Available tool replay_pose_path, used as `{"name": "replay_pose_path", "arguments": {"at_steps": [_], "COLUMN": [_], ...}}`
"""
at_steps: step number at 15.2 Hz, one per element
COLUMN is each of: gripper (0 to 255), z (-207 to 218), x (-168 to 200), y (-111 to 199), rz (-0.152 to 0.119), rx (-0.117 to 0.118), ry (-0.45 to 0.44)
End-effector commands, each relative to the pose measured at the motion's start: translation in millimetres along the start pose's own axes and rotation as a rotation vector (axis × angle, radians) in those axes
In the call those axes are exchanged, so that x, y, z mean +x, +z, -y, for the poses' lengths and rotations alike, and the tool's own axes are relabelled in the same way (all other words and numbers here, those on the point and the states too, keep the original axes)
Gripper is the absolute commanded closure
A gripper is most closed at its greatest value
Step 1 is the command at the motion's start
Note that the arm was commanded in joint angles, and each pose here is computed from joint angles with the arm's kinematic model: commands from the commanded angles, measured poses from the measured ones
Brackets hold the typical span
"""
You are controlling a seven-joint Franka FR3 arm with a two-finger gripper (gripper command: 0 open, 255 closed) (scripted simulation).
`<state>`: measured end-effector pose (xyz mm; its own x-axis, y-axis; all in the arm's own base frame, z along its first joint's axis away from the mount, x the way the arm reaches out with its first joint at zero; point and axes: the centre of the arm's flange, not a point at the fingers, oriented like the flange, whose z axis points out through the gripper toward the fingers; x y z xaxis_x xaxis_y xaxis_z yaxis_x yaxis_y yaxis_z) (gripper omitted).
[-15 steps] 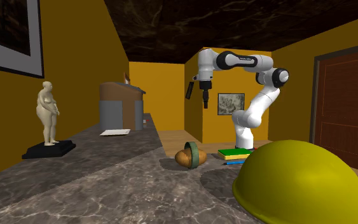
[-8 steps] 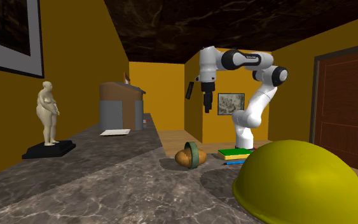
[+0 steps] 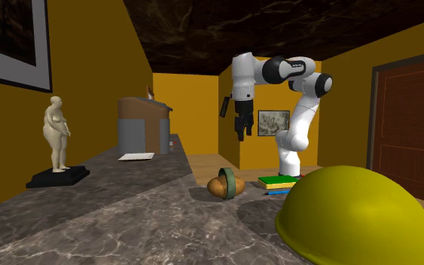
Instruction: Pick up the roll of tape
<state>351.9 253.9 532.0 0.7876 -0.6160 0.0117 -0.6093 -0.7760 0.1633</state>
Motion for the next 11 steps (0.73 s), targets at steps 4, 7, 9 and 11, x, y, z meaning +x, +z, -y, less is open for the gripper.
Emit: {"name": "replay_pose_path", "arguments": {"at_steps": [4, 7, 9, 11], "gripper": [0, 0, 0, 0], "z": [69, 110, 137, 164], "x": [-8, -9, -8, -6], "y": [3, 6, 8, 10], "rz": [0.007, 0.01, 0.012, 0.015], "rx": [-0.013, -0.023, -0.029, -0.035], "ry": [0.127, 0.2, 0.249, 0.298]}}
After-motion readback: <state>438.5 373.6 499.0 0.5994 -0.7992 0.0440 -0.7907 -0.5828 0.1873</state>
